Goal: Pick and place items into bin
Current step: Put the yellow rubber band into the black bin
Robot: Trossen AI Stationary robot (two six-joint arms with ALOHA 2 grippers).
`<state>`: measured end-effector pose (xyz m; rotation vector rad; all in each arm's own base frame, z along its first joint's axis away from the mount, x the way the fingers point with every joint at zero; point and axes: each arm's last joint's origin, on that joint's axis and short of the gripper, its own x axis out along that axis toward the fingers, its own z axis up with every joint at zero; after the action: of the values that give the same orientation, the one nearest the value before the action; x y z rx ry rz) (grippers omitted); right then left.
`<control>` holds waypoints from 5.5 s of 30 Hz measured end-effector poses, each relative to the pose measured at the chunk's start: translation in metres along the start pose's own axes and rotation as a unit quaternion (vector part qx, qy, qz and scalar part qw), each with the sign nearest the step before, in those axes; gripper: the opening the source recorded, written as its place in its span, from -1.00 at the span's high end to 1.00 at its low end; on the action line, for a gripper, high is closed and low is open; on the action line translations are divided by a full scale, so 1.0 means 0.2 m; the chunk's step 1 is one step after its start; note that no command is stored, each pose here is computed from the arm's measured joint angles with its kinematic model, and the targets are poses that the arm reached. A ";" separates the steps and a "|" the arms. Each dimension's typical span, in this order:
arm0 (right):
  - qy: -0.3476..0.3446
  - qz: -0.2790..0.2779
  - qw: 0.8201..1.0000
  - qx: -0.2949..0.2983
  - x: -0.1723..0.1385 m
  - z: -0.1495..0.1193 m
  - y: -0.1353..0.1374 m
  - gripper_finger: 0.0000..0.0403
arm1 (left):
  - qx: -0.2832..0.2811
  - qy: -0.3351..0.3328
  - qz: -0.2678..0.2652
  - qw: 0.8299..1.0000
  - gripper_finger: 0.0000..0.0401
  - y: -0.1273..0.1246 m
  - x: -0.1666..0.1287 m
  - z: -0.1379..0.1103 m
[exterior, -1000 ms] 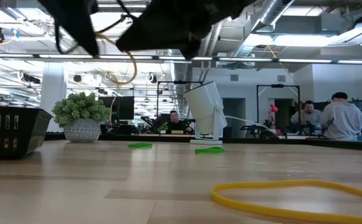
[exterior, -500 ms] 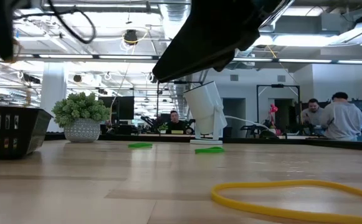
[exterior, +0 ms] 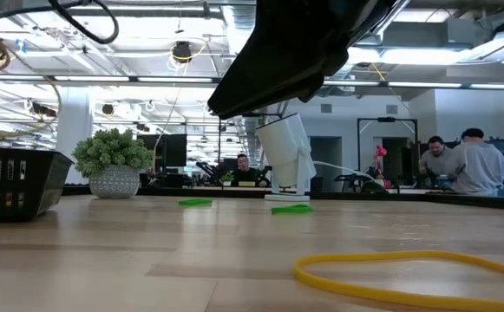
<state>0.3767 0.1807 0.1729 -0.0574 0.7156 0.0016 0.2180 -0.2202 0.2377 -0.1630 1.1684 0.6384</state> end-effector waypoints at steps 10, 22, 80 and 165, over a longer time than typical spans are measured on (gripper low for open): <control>0.007 0.001 1.000 0.000 0.00 -0.01 0.01 0.53 | 0.005 0.025 -0.022 0.999 1.00 -0.01 0.22 -0.15; 0.013 -0.002 1.000 -0.002 0.00 -0.01 0.00 0.53 | 0.056 0.014 0.012 0.998 1.00 0.03 0.29 -0.16; 0.222 0.027 0.972 0.070 -0.05 -0.38 0.28 0.53 | 0.053 -0.015 0.006 0.998 0.42 0.01 0.21 -0.04; 0.150 -0.031 0.988 0.017 -0.02 -0.17 0.04 0.51 | 0.009 -0.034 -0.071 0.997 1.00 0.16 -0.03 -0.06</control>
<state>0.3524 0.1878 0.1498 -0.0480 1.0151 -0.0794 0.1897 -0.2024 0.2451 -0.2065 1.0862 0.5040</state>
